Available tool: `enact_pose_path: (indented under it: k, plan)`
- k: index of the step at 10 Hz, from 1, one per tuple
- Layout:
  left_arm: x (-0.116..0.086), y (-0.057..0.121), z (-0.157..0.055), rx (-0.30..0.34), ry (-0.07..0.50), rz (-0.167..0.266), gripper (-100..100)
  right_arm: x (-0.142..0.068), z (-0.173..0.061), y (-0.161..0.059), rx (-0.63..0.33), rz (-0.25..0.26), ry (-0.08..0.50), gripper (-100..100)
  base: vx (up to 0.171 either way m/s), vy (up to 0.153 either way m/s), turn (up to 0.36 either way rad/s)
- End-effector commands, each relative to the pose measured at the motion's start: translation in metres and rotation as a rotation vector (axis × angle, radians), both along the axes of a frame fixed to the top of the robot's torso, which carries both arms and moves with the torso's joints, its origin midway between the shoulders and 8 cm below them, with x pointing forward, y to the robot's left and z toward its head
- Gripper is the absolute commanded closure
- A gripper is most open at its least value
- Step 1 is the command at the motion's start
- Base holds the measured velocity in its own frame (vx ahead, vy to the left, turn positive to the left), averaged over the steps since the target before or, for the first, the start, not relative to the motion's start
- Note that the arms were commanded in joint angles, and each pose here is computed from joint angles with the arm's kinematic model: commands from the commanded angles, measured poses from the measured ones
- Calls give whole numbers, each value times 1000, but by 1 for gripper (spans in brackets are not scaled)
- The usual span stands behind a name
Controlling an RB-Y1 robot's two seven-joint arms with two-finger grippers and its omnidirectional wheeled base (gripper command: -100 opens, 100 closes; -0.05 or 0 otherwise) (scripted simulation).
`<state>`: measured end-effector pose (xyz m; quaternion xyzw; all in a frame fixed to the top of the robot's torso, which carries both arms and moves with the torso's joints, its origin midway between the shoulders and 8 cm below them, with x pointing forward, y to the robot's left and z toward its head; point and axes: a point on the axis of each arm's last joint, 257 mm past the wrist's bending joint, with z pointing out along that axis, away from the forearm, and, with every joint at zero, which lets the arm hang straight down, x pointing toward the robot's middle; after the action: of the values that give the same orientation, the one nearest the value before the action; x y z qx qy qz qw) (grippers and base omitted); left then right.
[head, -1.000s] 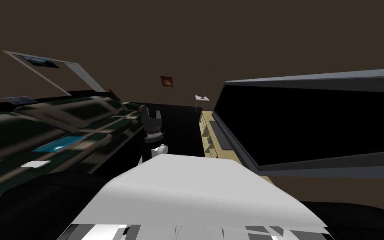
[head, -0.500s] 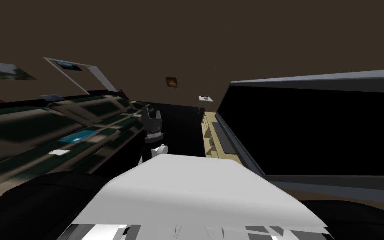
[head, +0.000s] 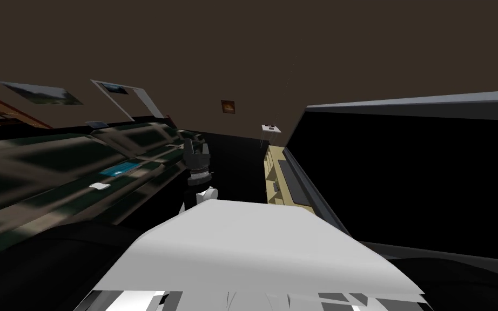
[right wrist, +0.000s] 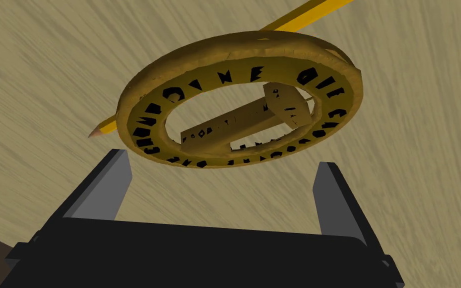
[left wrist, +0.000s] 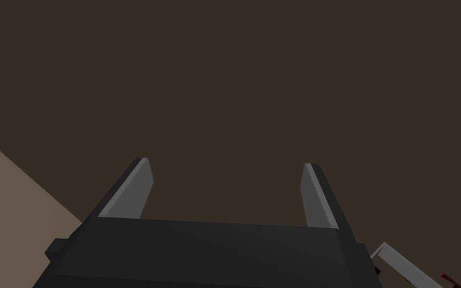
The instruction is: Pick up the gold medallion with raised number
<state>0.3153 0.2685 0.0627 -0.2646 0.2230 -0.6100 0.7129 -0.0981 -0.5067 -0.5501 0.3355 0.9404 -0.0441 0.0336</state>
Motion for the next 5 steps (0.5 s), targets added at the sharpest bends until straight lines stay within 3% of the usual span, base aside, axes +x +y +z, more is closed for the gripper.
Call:
enact_pose_path:
  k: [1,2,3,4,5]
  plan:
    - [0,0,0,0,0,0,0,-5,0,6,18,-50,-18,-100,0,-6,-39]
    - [0,0,0,0,0,0,0,-5,0,6,19,-73,-20,-100,-5,8,-15]
    - [0,0,0,0,0,0,0,-34,11,24,68,-51,9,-100,37,-13,300]
    - [0,0,0,0,0,0,0,-63,19,25,67,-97,41,-100,46,-37,339]
    - [0,0,0,0,0,0,0,-64,19,28,74,-123,38,-100,21,-32,85]
